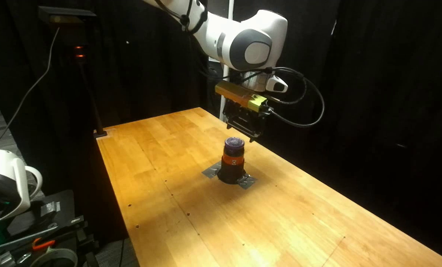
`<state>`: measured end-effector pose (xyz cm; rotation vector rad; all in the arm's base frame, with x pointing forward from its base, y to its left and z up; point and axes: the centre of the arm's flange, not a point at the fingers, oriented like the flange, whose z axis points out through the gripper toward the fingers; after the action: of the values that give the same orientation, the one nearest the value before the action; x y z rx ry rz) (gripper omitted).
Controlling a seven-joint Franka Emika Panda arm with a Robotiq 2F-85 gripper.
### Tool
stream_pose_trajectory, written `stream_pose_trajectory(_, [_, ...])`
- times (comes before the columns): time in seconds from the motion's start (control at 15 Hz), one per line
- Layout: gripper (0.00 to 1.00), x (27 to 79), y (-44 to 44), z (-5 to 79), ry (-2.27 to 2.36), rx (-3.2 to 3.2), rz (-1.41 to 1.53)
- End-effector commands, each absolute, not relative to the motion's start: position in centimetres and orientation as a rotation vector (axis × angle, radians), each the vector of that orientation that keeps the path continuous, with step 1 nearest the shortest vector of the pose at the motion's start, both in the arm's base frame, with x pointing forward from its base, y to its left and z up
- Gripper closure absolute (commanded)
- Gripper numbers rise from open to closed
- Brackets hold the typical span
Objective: Put the rubber band around the brown cup
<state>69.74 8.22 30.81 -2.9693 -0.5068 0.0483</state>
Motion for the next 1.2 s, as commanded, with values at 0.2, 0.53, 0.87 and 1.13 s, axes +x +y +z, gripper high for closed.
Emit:
stream_pose_trajectory(0.2, [0.00,79.2,11.3,29.2,-0.499,-3.022,0.182])
stream_pose_trajectory(0.53, [0.00,79.5,11.8,27.0,-0.495,-3.061,0.323])
stream_pose_trajectory(0.87, [0.00,79.1,11.8,25.9,-0.503,-3.060,0.434])
stream_pose_trajectory(1.13, [0.00,77.9,12.0,25.7,-0.517,-3.067,0.516])
